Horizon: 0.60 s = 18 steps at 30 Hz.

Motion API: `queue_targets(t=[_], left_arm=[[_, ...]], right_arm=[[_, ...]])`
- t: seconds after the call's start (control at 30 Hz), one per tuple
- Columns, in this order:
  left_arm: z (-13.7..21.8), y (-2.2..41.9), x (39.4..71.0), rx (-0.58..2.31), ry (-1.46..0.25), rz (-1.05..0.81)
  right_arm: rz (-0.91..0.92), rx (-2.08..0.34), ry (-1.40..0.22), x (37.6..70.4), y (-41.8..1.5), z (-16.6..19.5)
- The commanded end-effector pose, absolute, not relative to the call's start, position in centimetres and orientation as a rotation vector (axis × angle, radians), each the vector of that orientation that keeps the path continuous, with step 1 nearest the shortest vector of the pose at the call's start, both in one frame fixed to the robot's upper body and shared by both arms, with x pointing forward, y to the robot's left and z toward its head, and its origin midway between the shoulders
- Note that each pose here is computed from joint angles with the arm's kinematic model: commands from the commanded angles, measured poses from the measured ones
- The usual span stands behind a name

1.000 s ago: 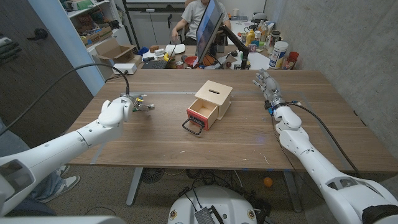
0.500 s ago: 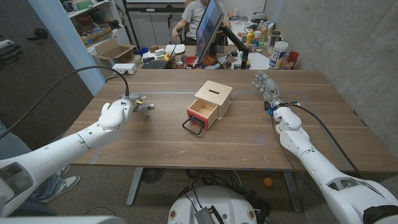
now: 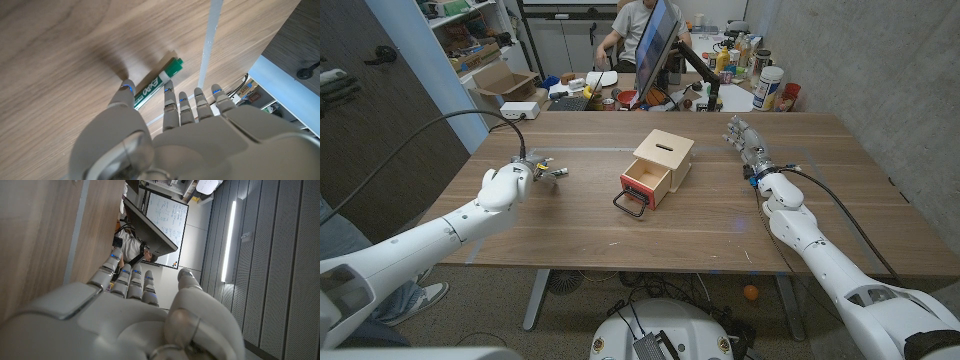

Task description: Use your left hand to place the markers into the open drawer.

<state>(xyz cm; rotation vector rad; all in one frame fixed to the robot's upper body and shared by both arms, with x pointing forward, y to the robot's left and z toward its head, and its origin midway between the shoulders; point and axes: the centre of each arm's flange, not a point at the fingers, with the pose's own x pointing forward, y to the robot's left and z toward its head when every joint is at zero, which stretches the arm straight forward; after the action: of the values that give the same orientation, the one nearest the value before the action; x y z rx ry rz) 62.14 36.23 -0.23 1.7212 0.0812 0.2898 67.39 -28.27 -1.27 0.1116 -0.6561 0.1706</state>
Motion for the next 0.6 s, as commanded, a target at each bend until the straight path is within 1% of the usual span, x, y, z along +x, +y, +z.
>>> queue_targets(t=[0.03, 0.33, 0.6], left_arm=[[-0.4, 36.72, 62.96, 1.701, 0.092, 0.301], [-0.86, 36.75, 63.89, 1.668, 0.056, 0.377], [-1.16, 36.99, 63.53, 1.64, -0.003, 0.443]], right_arm=[[0.166, 0.106, -0.629, 67.67, -28.44, -1.91], [0.158, 0.105, -0.614, 67.82, -28.78, -2.11], [0.166, 0.106, -0.611, 68.29, -28.58, -1.93]])
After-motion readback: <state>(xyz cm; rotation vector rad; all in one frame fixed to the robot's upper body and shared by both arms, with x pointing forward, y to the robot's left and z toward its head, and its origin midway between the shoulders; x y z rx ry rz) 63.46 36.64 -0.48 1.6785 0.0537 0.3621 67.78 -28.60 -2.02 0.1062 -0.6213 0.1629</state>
